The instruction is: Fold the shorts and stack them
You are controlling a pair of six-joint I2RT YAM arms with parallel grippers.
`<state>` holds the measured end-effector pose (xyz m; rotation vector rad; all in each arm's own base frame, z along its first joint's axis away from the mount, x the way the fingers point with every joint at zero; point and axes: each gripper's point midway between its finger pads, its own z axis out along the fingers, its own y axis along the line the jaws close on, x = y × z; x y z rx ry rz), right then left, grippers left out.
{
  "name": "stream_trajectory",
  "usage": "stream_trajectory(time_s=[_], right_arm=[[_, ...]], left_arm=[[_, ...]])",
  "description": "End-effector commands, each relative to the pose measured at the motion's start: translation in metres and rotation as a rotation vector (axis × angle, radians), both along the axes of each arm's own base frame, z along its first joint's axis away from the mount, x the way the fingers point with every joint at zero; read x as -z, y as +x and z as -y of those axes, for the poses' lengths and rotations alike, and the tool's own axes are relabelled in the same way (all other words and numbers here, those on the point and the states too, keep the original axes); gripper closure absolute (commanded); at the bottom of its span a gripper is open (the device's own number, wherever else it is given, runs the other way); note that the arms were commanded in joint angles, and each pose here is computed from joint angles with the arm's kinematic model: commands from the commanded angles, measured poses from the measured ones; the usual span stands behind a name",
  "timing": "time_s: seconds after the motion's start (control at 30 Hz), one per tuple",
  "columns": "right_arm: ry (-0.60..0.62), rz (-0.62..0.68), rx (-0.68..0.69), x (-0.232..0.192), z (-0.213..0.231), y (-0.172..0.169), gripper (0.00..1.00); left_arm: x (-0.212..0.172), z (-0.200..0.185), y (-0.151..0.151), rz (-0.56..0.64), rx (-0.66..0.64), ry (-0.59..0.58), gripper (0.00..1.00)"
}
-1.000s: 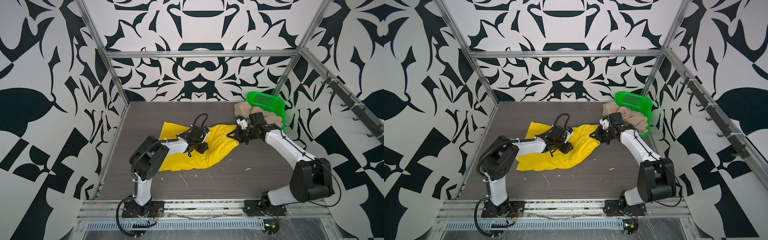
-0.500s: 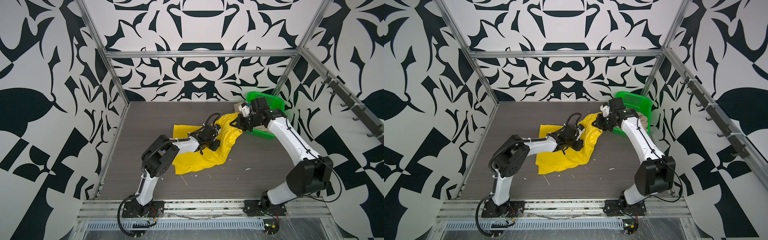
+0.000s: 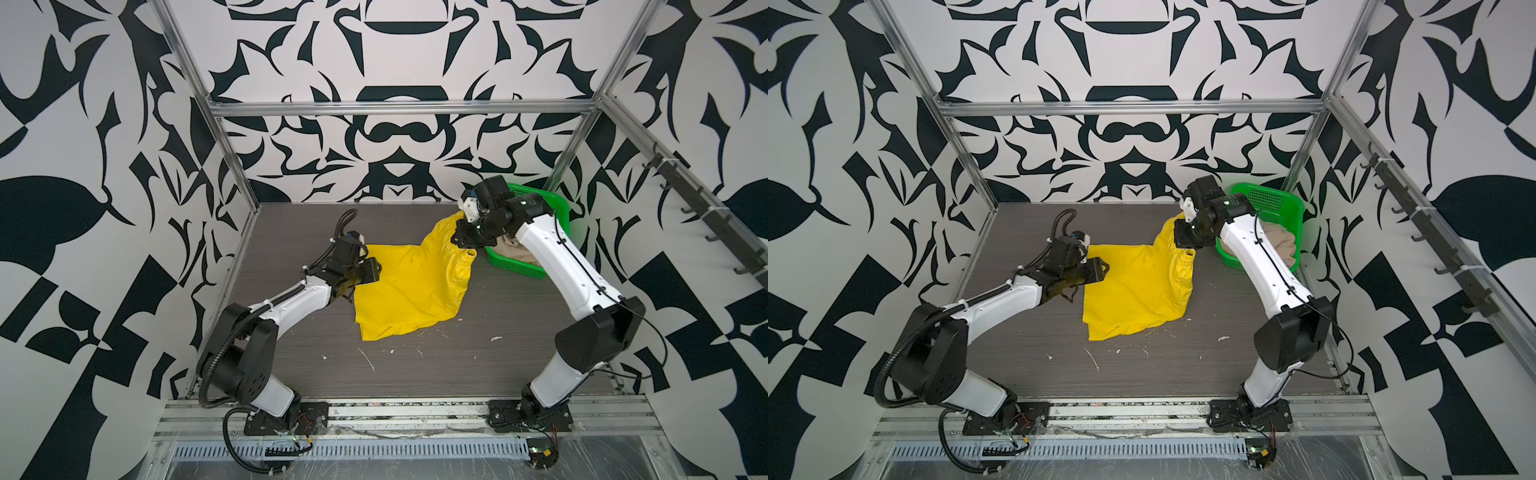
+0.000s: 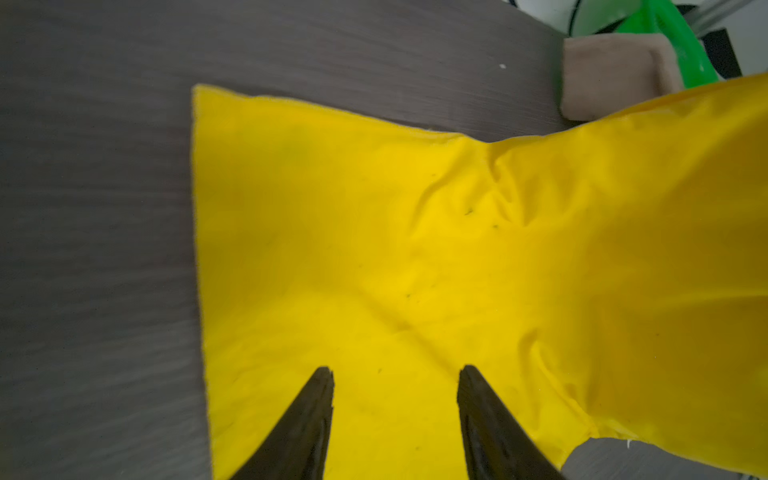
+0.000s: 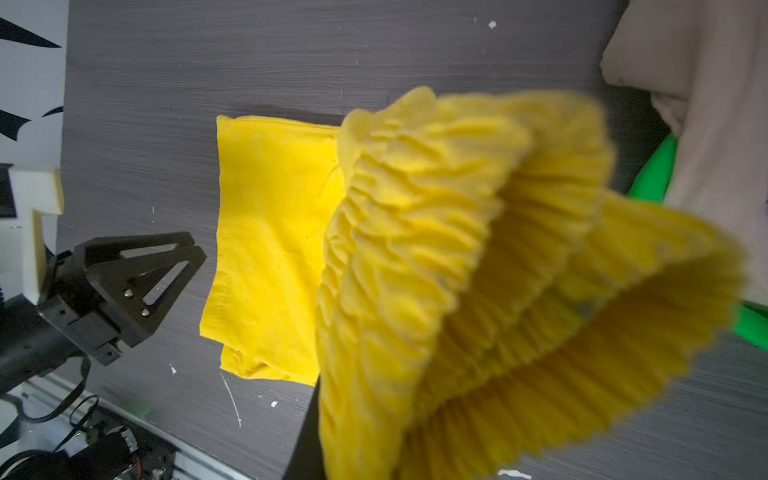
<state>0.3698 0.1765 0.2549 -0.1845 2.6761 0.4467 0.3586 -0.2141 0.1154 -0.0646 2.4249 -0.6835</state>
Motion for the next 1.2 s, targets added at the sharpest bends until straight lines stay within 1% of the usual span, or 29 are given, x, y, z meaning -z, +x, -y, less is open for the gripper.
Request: stream_trajectory(time_s=[0.0, 0.2, 0.27, 0.4, 0.5, 0.57, 0.63, 0.73, 0.9, 1.03, 1.17], right_arm=[[-0.091, 0.085, -0.014, -0.023, -0.001, 0.004, 0.97], [-0.156, 0.118, -0.024, -0.029, -0.017, 0.009, 0.98], [-0.164, 0.127, -0.025, -0.031, -0.022, 0.011, 0.98], [-0.178, 0.144, -0.02, -0.034, -0.033, 0.012, 0.98], [-0.208, 0.165, -0.014, -0.033, -0.041, 0.013, 0.98], [-0.227, 0.176, -0.007, -0.032, -0.047, 0.013, 0.98], [-0.276, 0.202, 0.004, -0.031, -0.053, 0.013, 0.98], [-0.313, 0.22, -0.004, -0.023, -0.07, 0.01, 0.98], [-0.345, 0.23, -0.038, -0.002, -0.107, 0.009, 0.97], [-0.334, 0.218, -0.086, 0.02, -0.14, 0.009, 0.97], [-0.278, 0.184, -0.13, 0.041, -0.173, 0.008, 0.97]], left_arm=[[0.034, -0.026, -0.023, -0.18, -0.115, -0.054, 0.49], [0.063, -0.048, -0.029, -0.282, -0.201, -0.08, 0.49], [0.07, -0.046, -0.029, -0.298, -0.207, -0.118, 0.49], [0.086, -0.046, -0.029, -0.332, -0.208, -0.11, 0.52], [0.095, -0.039, -0.029, -0.355, -0.198, -0.139, 0.57], [0.104, -0.039, -0.029, -0.374, -0.205, -0.136, 0.61], [0.111, -0.04, -0.03, -0.392, -0.212, -0.133, 0.66], [0.119, -0.038, -0.032, -0.416, -0.212, -0.137, 0.69], [0.124, -0.039, -0.034, -0.425, -0.216, -0.13, 0.69], [0.123, -0.04, -0.033, -0.419, -0.218, -0.126, 0.69], [0.122, -0.041, -0.034, -0.416, -0.218, -0.119, 0.69]])
